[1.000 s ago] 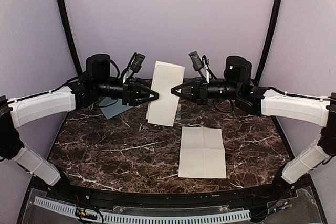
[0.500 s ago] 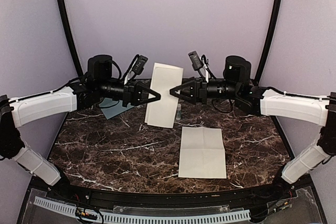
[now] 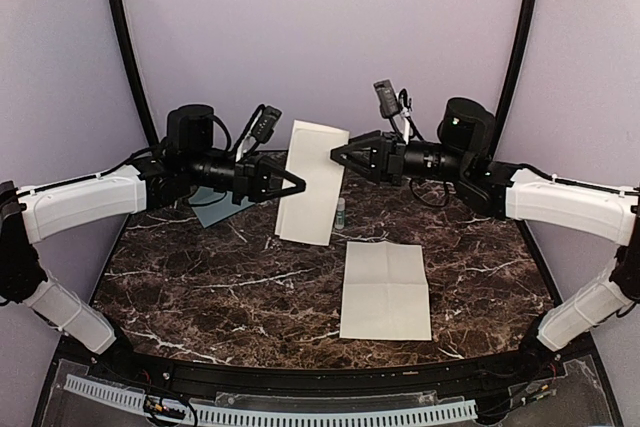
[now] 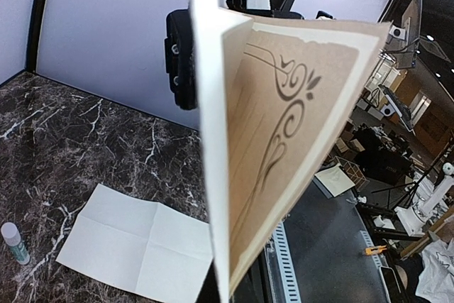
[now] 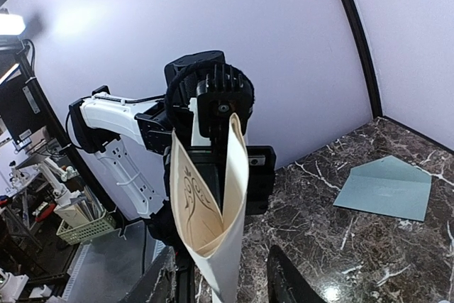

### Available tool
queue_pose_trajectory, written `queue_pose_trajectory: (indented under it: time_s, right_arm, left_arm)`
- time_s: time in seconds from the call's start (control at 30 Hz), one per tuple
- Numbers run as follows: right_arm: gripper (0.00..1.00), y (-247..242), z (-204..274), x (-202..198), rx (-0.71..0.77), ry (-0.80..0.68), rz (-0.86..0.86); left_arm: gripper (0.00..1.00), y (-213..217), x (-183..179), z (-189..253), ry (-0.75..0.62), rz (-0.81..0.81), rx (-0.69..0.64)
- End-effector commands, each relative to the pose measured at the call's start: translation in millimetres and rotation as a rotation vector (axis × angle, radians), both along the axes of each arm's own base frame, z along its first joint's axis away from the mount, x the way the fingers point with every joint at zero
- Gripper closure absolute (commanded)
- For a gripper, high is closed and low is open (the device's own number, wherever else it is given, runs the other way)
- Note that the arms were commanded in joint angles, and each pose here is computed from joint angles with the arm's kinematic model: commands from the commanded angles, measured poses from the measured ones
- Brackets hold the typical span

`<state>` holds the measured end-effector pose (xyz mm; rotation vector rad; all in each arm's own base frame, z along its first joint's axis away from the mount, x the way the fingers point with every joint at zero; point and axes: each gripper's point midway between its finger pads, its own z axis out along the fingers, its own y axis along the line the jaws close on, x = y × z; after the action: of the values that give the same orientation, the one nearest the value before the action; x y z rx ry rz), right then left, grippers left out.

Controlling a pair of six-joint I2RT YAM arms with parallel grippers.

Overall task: Place the letter into the envelope and seal it
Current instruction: Fold the letter.

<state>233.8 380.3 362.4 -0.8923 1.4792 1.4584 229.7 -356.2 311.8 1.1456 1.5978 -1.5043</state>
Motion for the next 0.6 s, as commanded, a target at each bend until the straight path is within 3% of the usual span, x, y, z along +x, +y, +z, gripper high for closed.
queue_pose_trajectory:
  time_s: [0.0, 0.27, 0.5, 0.57]
  right_arm:
    - [0.62, -7.5, 27.0, 4.3, 0.067, -0.059, -0.043]
    - [0.76, -15.1, 32.3, 13.6, 0.104, -0.052, -0.106]
    - [1.00, -17.3, 30.9, 14.3, 0.107, -0.042, -0.109]
    - [1.00, -17.2, 30.3, 13.8, 0.106, -0.042, -0.104]
  left_arm:
    - [1.00, 3.1, -10.4, 17.1, -0.041, -0.041, -0.034]
    - [1.00, 2.5, -11.8, 16.2, -0.041, -0.045, -0.029]
    - [1.00, 2.5, -11.5, 16.2, -0.046, -0.041, -0.026]
    - [1.00, 2.4, -11.1, 16.6, -0.048, -0.037, -0.026]
